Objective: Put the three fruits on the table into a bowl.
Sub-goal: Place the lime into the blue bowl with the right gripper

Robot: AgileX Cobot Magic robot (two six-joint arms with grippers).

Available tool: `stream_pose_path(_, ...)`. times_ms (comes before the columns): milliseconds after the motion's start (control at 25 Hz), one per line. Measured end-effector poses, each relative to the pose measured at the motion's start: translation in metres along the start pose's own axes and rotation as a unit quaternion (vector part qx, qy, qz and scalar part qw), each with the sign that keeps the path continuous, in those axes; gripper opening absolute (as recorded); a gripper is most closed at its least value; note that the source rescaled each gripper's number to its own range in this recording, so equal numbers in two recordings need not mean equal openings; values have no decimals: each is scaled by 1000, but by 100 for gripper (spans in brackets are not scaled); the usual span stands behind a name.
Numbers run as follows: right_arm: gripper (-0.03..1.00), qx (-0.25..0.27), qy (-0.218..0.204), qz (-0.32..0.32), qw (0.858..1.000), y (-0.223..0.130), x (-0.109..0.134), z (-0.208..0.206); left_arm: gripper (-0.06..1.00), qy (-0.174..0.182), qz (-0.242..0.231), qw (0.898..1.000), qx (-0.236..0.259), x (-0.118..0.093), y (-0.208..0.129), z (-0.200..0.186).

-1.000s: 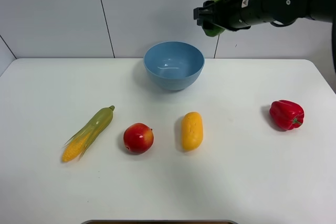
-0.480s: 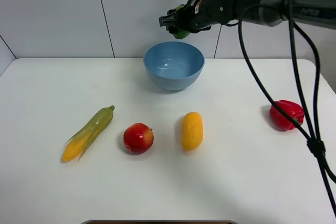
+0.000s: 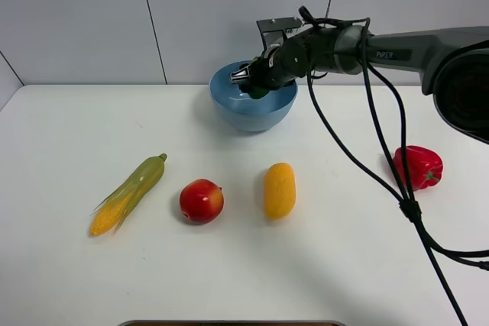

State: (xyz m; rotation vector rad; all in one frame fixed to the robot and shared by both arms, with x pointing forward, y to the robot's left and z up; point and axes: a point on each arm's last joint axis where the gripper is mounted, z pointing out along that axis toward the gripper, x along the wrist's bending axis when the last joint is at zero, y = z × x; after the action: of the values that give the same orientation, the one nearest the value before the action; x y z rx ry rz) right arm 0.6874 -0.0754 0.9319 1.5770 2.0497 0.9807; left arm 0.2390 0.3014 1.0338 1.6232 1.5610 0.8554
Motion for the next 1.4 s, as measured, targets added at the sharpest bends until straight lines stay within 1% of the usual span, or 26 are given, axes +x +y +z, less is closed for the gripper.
stream_pose_path(240, 19, 3, 1, -1, 1000, -10, -1, 14, 100, 0, 0, 1000, 0, 0, 0, 0)
stream_pose_path(720, 20, -5, 4, -28, 1000, -10, -1, 15, 100, 0, 0, 1000, 0, 0, 0, 0)
stream_pose_path(760, 25, -5, 4, -28, 1000, -10, -1, 15, 100, 0, 0, 1000, 0, 0, 0, 0)
stream_pose_path(840, 45, -6, 4, -28, 1000, -10, -1, 15, 100, 0, 0, 1000, 0, 0, 0, 0)
stream_pose_path(920, 68, -7, 5, -28, 1000, -10, -1, 15, 100, 0, 0, 1000, 0, 0, 0, 0)
stream_pose_path(1040, 90, -7, 5, -25, 1000, -10, -1, 15, 100, 0, 0, 1000, 0, 0, 0, 0)
stream_pose_path(1080, 94, -6, 5, -23, 1000, -10, -1, 15, 100, 0, 0, 1000, 0, 0, 0, 0)
stream_pose_path(1160, 98, -6, 4, -17, 1000, -8, -1, 13, 100, 0, 0, 1000, 0, 0, 0, 0)
stream_pose_path(1280, 100, -6, 2, -16, 1000, 0, 0, 2, 100, 0, 0, 1000, 0, 0, 0, 0)
stream_pose_path(1400, 100, -16, 2, -13, 1000, 16, 2, -21, 100, 0, 0, 1000, 0, 0, 0, 0)
